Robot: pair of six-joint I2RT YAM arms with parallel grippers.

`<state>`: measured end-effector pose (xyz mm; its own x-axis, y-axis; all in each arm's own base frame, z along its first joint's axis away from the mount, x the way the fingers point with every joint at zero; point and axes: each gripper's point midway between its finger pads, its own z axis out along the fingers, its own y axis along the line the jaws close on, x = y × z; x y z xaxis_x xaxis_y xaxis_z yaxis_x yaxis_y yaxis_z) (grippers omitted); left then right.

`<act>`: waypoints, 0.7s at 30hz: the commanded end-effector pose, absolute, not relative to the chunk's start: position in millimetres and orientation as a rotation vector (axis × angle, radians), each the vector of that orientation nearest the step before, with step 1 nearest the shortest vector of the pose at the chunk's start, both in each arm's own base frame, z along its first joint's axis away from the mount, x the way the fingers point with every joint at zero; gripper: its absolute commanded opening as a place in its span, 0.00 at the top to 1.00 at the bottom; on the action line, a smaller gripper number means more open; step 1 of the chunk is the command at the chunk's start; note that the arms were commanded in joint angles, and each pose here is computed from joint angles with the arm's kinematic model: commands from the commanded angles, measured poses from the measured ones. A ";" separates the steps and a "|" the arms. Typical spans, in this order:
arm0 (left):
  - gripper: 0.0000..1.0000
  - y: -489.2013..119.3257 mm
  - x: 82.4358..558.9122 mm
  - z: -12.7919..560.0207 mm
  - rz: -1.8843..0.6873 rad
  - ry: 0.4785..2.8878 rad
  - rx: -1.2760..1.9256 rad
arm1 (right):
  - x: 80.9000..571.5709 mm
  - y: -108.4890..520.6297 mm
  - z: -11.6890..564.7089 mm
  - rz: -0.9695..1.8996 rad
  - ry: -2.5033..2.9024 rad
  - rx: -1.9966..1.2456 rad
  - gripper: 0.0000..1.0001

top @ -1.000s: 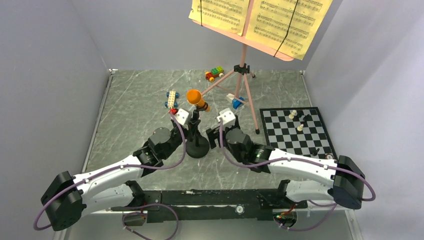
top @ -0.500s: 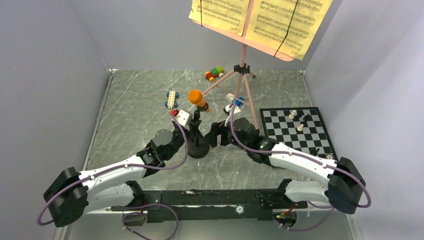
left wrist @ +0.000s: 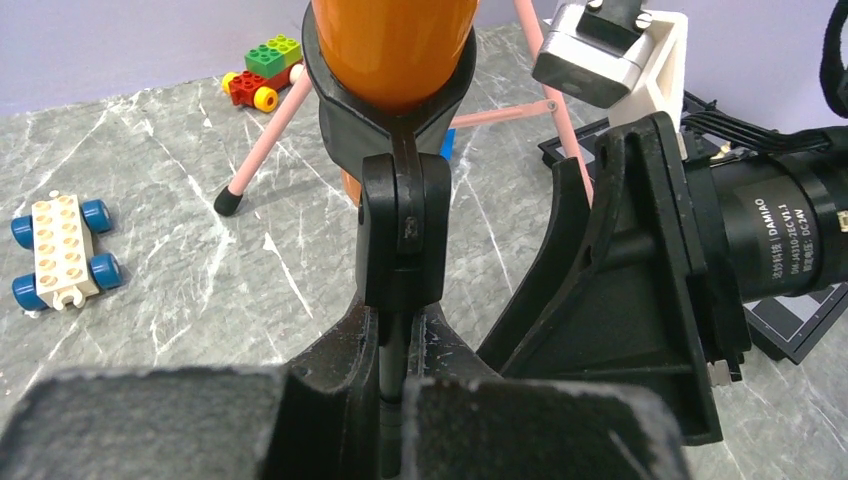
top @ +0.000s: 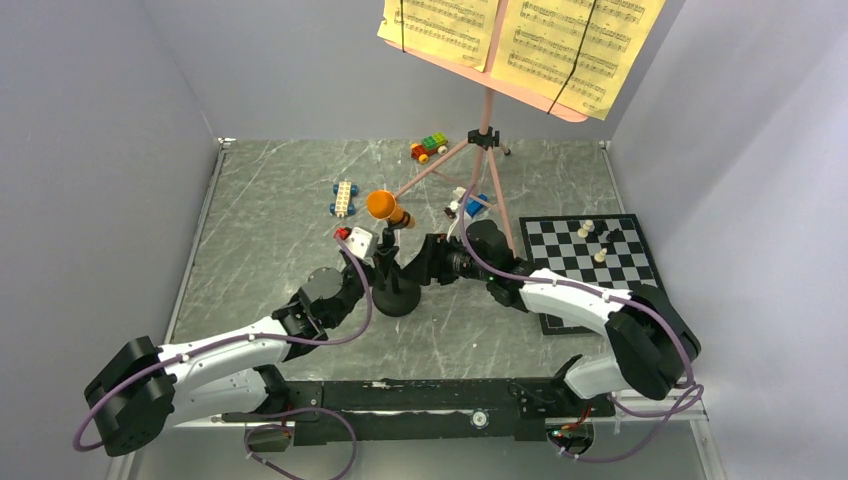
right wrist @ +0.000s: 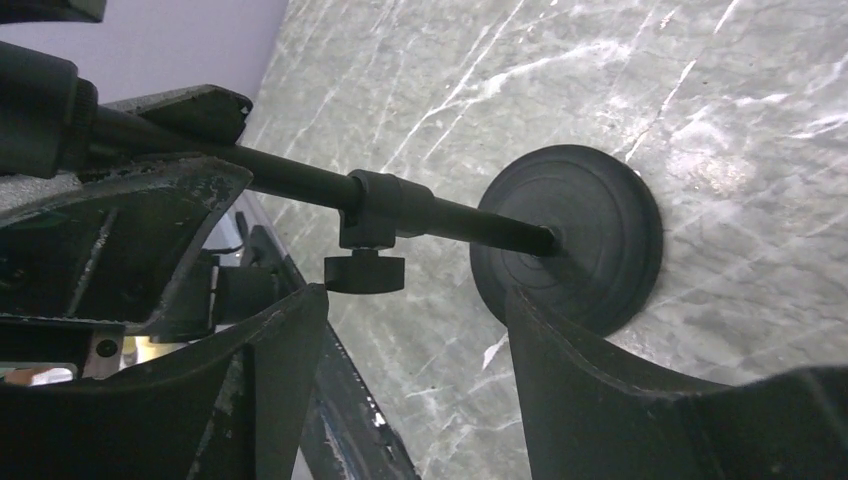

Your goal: Pack up the instrument practice props

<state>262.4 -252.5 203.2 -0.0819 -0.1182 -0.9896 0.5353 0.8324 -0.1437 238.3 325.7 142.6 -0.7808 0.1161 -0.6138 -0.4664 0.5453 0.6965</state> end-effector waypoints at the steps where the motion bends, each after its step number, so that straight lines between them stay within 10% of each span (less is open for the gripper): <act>1: 1.00 -234.8 242.5 114.7 -0.449 1.840 0.441 | 236.4 339.8 171.6 1.390 2.063 -0.304 0.31; 21: 0.99 -243.2 232.4 70.2 -0.497 1.915 0.430 | 241.8 275.9 165.5 0.942 2.081 -0.334 0.19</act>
<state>262.3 -264.6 160.1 -0.1431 -0.0824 -0.9863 0.5363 0.8311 -0.1473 239.3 288.8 173.4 -0.6586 0.1054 -0.7451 -0.5303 0.6374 0.5590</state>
